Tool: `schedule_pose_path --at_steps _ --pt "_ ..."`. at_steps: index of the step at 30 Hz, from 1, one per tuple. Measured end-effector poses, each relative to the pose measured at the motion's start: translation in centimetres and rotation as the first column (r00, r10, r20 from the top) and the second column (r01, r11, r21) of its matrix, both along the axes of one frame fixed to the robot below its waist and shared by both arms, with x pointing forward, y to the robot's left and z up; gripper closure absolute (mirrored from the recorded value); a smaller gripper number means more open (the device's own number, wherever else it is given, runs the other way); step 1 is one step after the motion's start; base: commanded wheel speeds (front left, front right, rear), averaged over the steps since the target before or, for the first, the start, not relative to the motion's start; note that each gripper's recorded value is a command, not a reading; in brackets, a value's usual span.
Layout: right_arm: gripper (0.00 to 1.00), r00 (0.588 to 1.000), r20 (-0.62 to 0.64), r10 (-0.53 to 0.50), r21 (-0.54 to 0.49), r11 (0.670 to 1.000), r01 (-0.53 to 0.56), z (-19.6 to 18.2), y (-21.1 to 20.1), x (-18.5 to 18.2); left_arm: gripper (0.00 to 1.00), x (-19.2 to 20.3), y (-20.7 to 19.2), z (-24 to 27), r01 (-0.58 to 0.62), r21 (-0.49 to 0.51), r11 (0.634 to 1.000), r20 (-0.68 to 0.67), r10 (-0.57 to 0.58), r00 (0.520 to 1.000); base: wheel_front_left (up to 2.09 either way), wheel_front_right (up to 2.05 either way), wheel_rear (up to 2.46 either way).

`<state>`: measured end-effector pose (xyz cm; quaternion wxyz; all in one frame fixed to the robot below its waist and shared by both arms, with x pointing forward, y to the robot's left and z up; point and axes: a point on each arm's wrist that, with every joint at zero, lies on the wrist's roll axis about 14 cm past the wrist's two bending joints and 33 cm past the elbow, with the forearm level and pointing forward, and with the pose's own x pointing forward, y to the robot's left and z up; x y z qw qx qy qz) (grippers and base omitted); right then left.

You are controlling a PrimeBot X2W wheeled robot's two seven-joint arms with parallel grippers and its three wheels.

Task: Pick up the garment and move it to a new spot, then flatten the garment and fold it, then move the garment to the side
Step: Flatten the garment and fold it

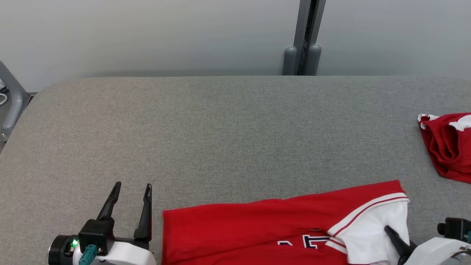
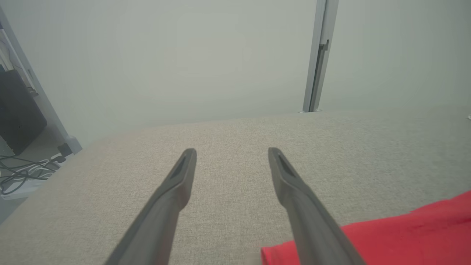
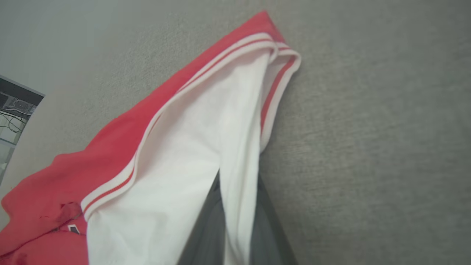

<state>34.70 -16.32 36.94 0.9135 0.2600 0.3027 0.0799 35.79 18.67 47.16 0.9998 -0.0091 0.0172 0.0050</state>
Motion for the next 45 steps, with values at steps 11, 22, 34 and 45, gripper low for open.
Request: schedule_pose_path --at_steps 11,22,34,45 --pt "1.0 0.998 0.018 -0.058 -0.193 0.979 0.06 1.8 -8.5 2.5 0.0 0.5 -0.4 0.3 0.016 -0.005 1.0 0.013 -0.016 1.0 0.0 0.0 0.0" --pt "1.0 0.997 0.062 0.052 -0.189 0.981 -0.039 4.9 -6.9 2.7 0.0 0.6 -0.9 0.8 0.023 -0.017 1.0 0.027 -0.022 0.999 0.0 0.0 0.0" --pt "1.0 0.961 0.129 0.245 -0.037 0.97 -0.242 9.6 0.6 0.2 0.0 0.8 -2.1 1.7 0.06 -0.024 0.998 0.057 -0.059 0.997 0.0 0.0 0.0" --pt "1.0 0.924 0.171 0.342 0.218 0.901 -0.374 12.6 9.0 -2.5 0.0 0.5 -2.0 1.9 0.051 -0.034 0.998 0.063 -0.048 0.997 0.0 0.0 0.0"
